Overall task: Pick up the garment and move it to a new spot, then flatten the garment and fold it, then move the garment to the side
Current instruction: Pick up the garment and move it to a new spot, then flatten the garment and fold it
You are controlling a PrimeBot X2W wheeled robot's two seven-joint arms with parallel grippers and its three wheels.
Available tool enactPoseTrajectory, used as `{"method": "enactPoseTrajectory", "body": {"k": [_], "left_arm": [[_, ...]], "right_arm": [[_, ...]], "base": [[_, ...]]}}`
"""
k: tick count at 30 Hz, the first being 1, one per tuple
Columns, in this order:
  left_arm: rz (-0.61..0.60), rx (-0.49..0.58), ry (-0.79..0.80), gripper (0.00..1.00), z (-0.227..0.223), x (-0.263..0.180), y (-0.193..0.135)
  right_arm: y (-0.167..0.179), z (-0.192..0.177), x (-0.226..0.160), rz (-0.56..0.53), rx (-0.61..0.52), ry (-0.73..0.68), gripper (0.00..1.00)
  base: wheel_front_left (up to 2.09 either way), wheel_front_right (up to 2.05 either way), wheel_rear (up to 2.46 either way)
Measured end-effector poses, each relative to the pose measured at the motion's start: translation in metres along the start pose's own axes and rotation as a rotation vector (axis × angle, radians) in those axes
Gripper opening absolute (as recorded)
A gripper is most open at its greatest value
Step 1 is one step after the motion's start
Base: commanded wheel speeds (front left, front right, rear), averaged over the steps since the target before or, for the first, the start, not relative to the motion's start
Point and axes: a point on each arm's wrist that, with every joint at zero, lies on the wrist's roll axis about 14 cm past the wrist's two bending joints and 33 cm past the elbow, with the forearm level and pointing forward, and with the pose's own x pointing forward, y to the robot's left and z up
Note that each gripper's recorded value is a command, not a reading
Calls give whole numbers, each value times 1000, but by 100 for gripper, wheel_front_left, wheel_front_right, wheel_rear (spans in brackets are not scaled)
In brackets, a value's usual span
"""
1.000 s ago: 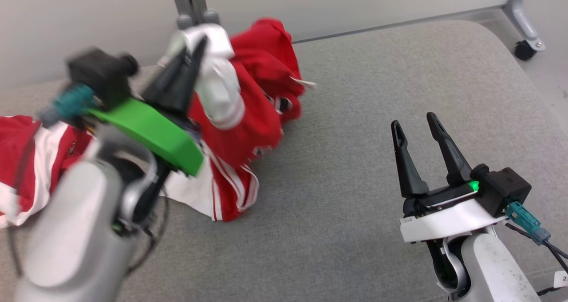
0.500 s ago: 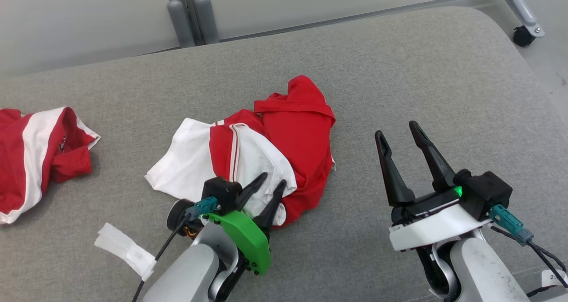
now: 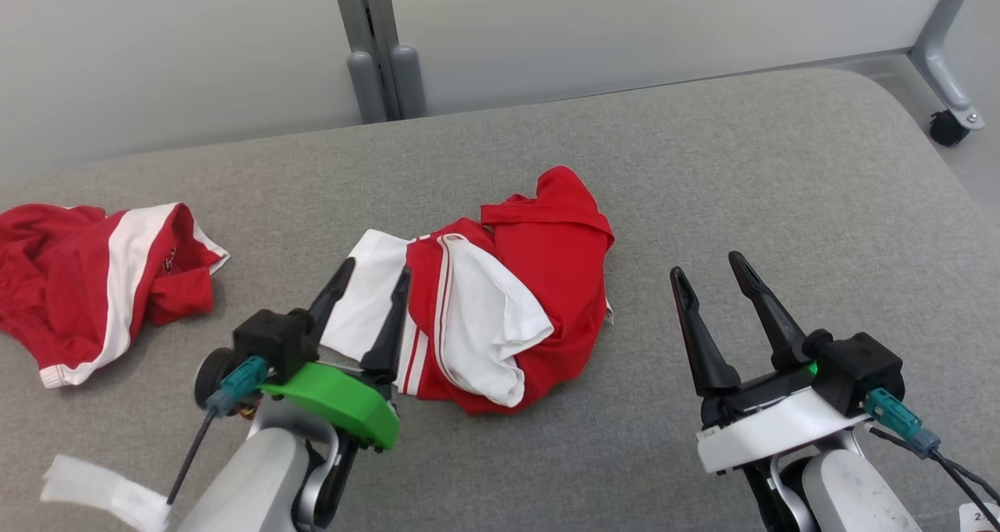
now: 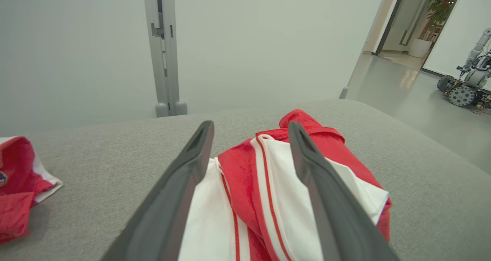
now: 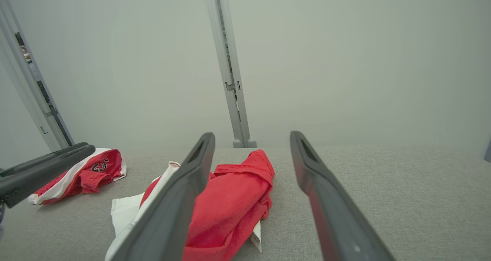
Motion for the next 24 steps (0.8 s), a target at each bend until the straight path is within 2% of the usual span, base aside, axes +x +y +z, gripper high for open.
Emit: {"method": "enactPoseTrajectory", "body": {"k": [6,9,13,17,24], "left_arm": [[208,17,-88,100,23,-37,48],[258,39,-135,100,35,-52,57],[341,53,-128,100,29,-78,72],[398,44,-130,100,24,-92,78],[408,25,-143,100,22,-97,74]], "right_arm": [[0,4,-4,-6,7,-11,100],[-2,2,-6,-18,9,-7,100],[-9,2,-9,-33,-23,0,100],[-12,0,-10,-44,-21,6,100],[-14,-5,-13,-52,-21,20,100]], "base": [[0,0,0],[0,0,0],[0,0,0],[0,0,0],[0,0,0]]}}
